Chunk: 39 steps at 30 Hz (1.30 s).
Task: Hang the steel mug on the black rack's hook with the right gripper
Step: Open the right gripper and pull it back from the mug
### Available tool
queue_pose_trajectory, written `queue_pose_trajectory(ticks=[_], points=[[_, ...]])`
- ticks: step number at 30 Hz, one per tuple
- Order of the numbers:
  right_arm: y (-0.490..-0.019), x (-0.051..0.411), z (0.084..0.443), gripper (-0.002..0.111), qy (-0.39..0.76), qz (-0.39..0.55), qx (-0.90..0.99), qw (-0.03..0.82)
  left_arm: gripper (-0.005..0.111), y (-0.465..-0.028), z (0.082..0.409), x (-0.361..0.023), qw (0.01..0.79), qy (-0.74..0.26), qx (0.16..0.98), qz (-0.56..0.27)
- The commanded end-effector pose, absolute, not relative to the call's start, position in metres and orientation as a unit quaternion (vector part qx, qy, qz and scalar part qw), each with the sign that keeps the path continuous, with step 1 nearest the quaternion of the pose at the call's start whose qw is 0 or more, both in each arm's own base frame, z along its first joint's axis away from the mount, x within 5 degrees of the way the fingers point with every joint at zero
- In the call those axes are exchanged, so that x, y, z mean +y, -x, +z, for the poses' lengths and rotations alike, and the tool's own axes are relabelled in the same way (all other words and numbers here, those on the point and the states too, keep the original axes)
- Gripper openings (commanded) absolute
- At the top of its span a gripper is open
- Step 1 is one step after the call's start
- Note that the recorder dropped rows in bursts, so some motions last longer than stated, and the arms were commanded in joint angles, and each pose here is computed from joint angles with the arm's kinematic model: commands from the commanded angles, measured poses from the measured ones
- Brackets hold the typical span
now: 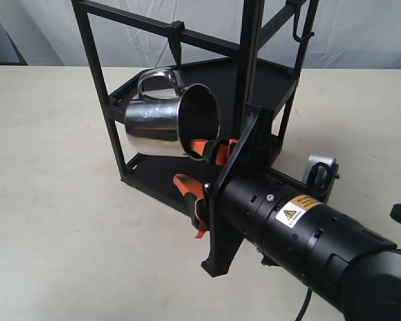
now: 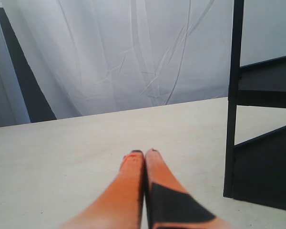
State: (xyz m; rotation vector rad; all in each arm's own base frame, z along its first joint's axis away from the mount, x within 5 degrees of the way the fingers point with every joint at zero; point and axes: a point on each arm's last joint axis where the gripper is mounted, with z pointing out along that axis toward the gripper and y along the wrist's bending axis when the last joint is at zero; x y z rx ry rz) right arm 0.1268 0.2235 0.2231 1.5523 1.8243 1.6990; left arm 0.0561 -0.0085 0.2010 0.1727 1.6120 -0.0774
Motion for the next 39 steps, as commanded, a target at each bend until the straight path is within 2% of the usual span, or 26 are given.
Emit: queue_pose_trajectory(ticks=[1,21,27,35,39], points=[[-0.128,0.222,0.223,0.046,-0.514,0.576,0.625,0.118,0.002,-0.056,0.202,-0.009,0.692,-0.078,0.717,-0.037],[-0.12,0.199,0.257,0.046,-0.404,0.569,0.686,0.205,0.002,-0.056,0.202,-0.009,0.692,-0.078,0.717,-0.037],[-0.113,0.19,0.274,0.046,-0.296,0.567,0.721,0.266,0.002,-0.056,0.202,-0.009,0.692,-0.078,0.717,-0.037],[-0.091,0.181,0.302,0.046,-0.086,0.591,0.735,0.321,0.002,-0.056,0.202,-0.009,0.692,-0.078,0.717,-0.037],[-0.085,0.172,0.316,0.046,-0.04,0.609,0.71,0.352,0.002,-0.056,0.202,-0.009,0.692,-0.078,0.717,-0.037]])
